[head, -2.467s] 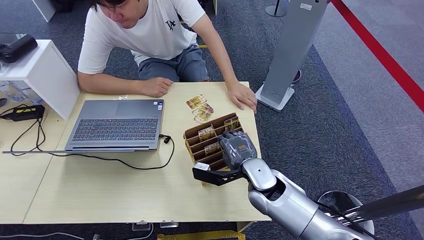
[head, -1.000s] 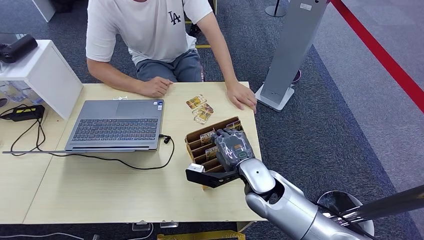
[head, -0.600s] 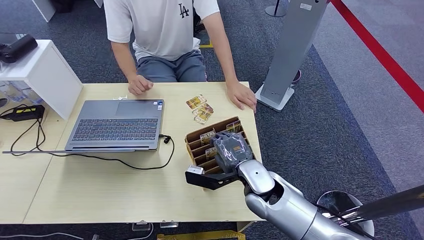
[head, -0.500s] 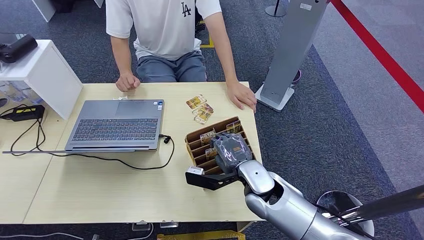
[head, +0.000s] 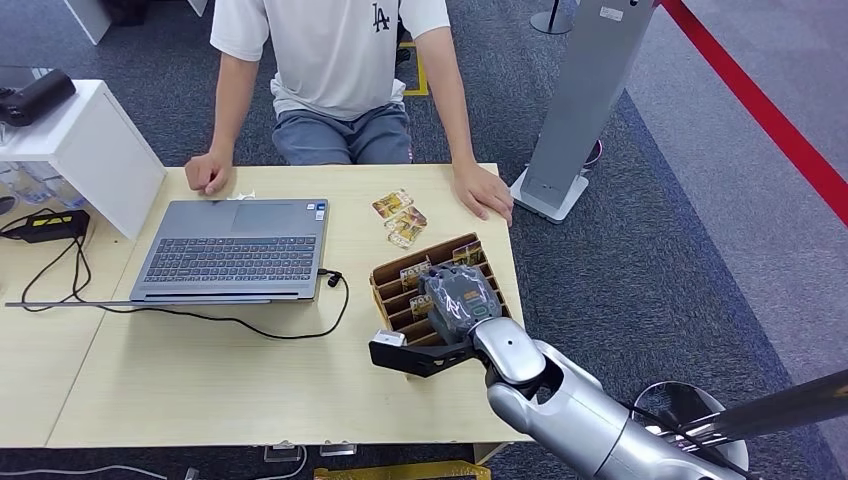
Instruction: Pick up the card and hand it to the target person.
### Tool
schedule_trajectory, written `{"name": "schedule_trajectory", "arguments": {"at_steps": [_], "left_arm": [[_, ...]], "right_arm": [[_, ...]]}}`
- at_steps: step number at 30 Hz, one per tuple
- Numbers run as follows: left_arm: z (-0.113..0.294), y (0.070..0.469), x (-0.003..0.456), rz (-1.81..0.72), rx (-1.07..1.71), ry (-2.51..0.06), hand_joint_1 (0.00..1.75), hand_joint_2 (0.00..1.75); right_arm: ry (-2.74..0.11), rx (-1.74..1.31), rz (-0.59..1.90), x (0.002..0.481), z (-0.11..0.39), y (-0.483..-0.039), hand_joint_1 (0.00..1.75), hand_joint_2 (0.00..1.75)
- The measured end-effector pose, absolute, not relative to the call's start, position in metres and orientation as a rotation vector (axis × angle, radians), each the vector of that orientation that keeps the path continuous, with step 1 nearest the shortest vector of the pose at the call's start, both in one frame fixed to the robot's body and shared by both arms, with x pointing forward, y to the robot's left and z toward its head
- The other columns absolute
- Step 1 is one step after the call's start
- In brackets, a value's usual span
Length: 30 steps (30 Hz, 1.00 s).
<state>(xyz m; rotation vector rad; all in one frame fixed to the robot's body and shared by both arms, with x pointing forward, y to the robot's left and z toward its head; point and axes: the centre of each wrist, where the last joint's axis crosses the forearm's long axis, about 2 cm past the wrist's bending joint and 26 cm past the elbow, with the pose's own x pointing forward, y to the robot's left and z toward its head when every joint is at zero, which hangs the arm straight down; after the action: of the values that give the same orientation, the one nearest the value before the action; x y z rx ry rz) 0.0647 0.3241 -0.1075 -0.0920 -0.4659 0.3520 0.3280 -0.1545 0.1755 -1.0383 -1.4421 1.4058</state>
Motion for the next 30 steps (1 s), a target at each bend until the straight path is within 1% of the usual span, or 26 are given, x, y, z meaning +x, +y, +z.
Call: {"name": "schedule_trajectory", "arguments": {"at_steps": [11, 13, 16, 18, 20, 26, 30], "left_arm": [[-0.1075, 0.3241, 0.0645, 0.352, -0.092, -0.466, 0.0, 0.0], [-0.1075, 0.3241, 0.0645, 0.352, -0.092, -0.466, 0.0, 0.0], [-0.1075, 0.3241, 0.0644, 0.352, -0.093, -0.466, 0.0, 0.0], [-0.1075, 0.3241, 0.0644, 0.353, -0.092, -0.466, 0.0, 0.0], [-0.1075, 0.3241, 0.0643, 0.353, -0.092, -0.466, 0.0, 0.0], [-0.1075, 0.3241, 0.0644, 0.352, -0.092, -0.465, 0.0, 0.0], [-0.1075, 0.3241, 0.0645, 0.352, -0.092, -0.466, 0.0, 0.0]], "right_arm": [[-1.431, -1.043, 1.402, 0.3287, 0.1745, -0.1551, 0.88, 1.75], [-1.43, -1.043, 1.4, 0.3287, 0.1745, -0.1551, 0.9, 1.75], [-1.43, -1.044, 1.398, 0.3287, 0.1745, -0.1551, 1.0, 1.75], [-1.43, -1.044, 1.397, 0.3287, 0.1745, -0.1552, 1.17, 1.75], [-1.43, -1.044, 1.397, 0.3287, 0.1745, -0.1552, 1.29, 1.75], [-1.428, -1.043, 1.396, 0.3288, 0.1744, -0.1552, 1.23, 1.75], [-1.424, -1.042, 1.396, 0.3286, 0.174, -0.1553, 1.32, 1.75]]}}
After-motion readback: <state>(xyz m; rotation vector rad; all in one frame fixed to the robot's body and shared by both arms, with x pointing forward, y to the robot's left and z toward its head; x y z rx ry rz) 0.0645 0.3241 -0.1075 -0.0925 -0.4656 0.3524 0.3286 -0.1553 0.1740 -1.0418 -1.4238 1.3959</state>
